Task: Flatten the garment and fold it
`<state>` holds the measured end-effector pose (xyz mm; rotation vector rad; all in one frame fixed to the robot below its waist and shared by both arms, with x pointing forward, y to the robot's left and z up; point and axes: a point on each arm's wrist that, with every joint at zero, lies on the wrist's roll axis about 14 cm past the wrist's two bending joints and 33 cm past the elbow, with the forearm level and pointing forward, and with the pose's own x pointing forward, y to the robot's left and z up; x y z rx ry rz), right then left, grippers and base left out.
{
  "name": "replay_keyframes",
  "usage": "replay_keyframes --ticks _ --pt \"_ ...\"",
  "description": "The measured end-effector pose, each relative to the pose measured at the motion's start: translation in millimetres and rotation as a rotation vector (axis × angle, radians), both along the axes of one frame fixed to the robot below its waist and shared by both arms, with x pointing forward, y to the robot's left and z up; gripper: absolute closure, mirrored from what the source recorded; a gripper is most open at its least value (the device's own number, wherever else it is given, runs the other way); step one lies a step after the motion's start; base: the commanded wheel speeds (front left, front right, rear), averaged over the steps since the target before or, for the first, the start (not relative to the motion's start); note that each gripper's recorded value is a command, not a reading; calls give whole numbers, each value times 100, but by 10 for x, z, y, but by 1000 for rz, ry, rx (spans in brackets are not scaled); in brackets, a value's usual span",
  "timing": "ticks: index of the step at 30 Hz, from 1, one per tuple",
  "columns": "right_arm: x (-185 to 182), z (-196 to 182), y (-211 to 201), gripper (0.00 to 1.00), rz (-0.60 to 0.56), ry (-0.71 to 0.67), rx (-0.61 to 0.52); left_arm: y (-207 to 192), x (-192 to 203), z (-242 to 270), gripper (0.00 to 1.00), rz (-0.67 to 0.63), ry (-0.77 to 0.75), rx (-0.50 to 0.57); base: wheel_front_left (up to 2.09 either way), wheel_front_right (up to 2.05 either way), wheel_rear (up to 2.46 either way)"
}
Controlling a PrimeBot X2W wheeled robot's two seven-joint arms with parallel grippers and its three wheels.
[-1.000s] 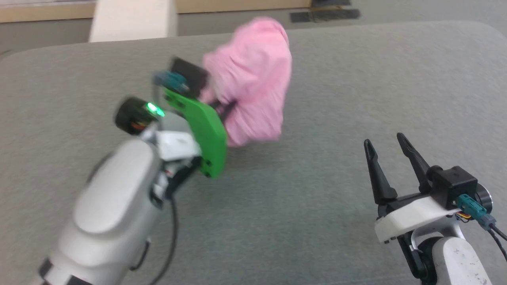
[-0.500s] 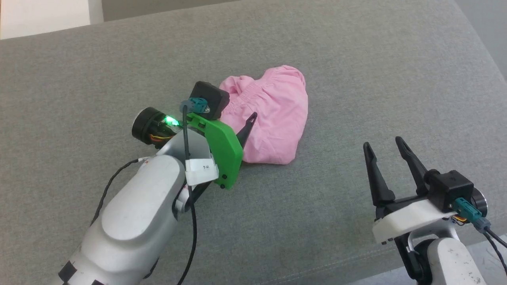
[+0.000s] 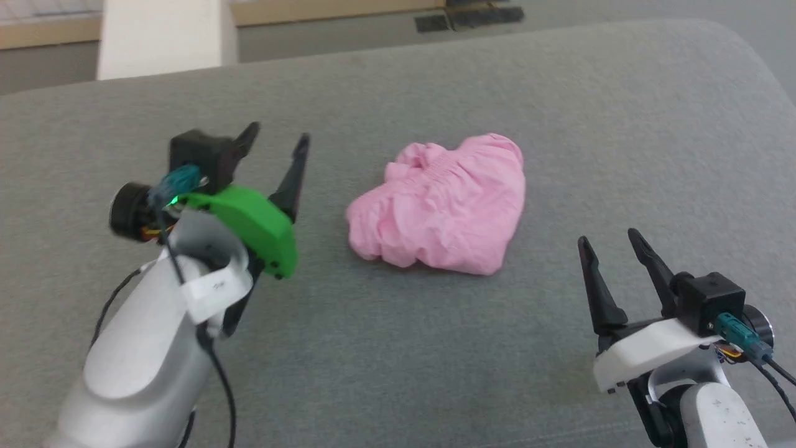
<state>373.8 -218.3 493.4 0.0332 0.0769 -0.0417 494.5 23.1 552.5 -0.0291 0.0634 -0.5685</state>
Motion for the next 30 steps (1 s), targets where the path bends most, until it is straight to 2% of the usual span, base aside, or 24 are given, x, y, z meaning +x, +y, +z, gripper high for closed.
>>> replay_keyframes --ticks 4,9,14,21,30 --pt "32 76 132 0 44 -17 5 448 -150 83 0 107 -49 4 0 0 0" --pt "52 160 267 0 87 -38 11 794 -445 88 0 203 -85 0 0 0 0" --pt "58 241 415 0 134 -57 16 894 -800 -22 0 236 -101 29 0 0 0" --pt "34 334 519 0 164 -80 18 979 -1099 -140 0 280 -98 31 0 0 0" --pt "23 291 560 0 174 -67 23 923 -1169 -195 0 258 -92 35 0 0 0"
